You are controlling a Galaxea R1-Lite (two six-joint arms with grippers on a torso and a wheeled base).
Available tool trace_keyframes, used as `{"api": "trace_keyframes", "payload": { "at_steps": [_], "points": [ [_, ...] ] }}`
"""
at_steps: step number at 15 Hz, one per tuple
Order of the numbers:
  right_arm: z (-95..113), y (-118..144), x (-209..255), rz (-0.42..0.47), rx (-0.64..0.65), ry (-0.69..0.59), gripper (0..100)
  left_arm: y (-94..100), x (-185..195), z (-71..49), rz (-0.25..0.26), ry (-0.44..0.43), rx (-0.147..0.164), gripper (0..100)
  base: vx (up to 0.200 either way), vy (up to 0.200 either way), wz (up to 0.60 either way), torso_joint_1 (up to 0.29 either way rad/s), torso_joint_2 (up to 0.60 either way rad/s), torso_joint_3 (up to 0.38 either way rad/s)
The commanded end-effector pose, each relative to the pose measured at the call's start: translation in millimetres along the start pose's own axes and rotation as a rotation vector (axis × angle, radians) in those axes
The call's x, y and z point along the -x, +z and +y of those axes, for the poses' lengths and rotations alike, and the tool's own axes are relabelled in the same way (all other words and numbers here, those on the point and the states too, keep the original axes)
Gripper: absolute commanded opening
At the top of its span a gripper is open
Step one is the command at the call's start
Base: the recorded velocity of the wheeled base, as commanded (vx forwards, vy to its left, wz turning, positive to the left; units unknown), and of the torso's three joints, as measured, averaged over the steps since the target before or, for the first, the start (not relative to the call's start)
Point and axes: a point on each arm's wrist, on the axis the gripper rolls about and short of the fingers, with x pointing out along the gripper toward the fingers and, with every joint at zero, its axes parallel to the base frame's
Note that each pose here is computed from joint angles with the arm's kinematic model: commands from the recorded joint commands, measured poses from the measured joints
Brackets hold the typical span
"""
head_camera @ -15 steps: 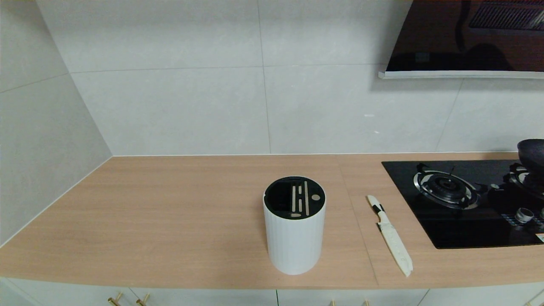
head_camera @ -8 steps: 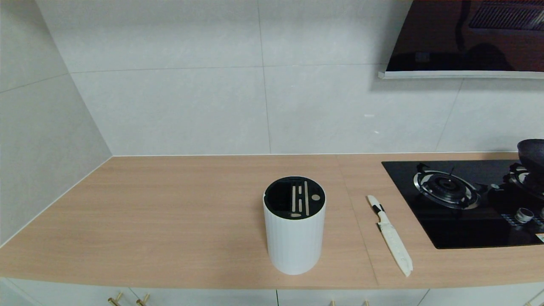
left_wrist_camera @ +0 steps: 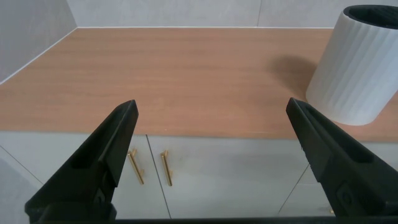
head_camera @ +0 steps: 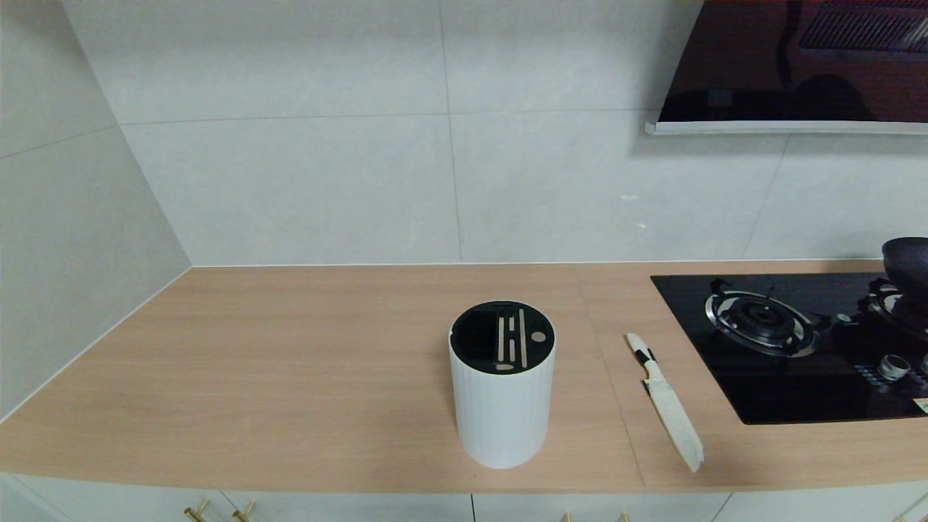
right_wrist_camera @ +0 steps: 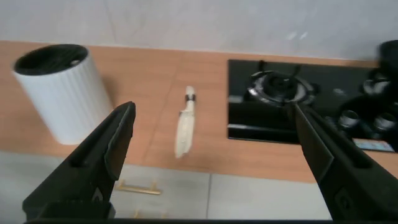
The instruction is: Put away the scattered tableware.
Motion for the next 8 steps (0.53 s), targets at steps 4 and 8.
{"api": "trace_keyframes", "payload": {
  "at_steps": [4, 8],
  "points": [
    [13, 28, -167, 0.339, -0.016, 0.101, 100, 0.0, 0, 0.0, 0.000, 0.001, 0.000, 100, 0.000, 0.000, 0.00, 0.000, 0.00, 0.000],
    [22, -4, -239, 0.493, 0.001, 0.091, 100, 0.0, 0, 0.0, 0.000, 0.001, 0.000, 100, 0.000, 0.000, 0.00, 0.000, 0.00, 0.000]
  ]
}}
